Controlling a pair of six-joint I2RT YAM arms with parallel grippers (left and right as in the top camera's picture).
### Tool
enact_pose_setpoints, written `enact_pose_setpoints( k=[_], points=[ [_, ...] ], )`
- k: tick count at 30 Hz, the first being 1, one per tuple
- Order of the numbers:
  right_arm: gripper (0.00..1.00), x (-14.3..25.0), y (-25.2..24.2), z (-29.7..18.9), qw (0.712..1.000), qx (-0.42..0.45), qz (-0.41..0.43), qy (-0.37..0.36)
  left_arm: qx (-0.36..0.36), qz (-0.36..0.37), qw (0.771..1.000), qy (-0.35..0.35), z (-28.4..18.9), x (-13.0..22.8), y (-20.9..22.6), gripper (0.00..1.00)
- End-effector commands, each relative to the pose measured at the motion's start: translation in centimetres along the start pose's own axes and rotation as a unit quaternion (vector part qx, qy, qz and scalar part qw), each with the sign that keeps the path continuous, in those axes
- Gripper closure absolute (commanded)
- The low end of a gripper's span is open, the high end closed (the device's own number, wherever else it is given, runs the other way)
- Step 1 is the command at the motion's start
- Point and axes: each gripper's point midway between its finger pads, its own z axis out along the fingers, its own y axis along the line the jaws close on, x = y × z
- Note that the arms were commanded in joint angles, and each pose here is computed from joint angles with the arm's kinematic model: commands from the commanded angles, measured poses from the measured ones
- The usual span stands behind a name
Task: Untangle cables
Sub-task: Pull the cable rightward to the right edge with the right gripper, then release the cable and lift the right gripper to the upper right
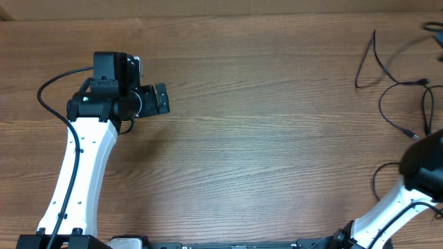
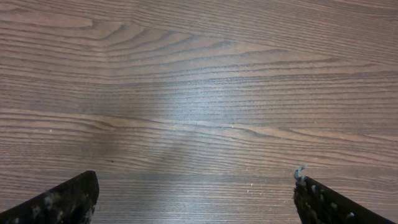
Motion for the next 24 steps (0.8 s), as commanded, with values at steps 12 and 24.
enact_pose_setpoints(
  k=[12, 24],
  points=[
    [0.00, 4.9, -2.5, 5.9, 0.988, -0.054, 0.016, 0.144, 0.004, 0.009, 1.000, -0.010, -0.6, -0.4, -0.1, 0.00],
    [0.00, 4.3, 1.4, -1.8, 0.986, -0.106, -0.048, 0.118, 0.004, 0.009, 1.000, -0.010, -0.6, -0.4, -0.1, 0.00]
  ],
)
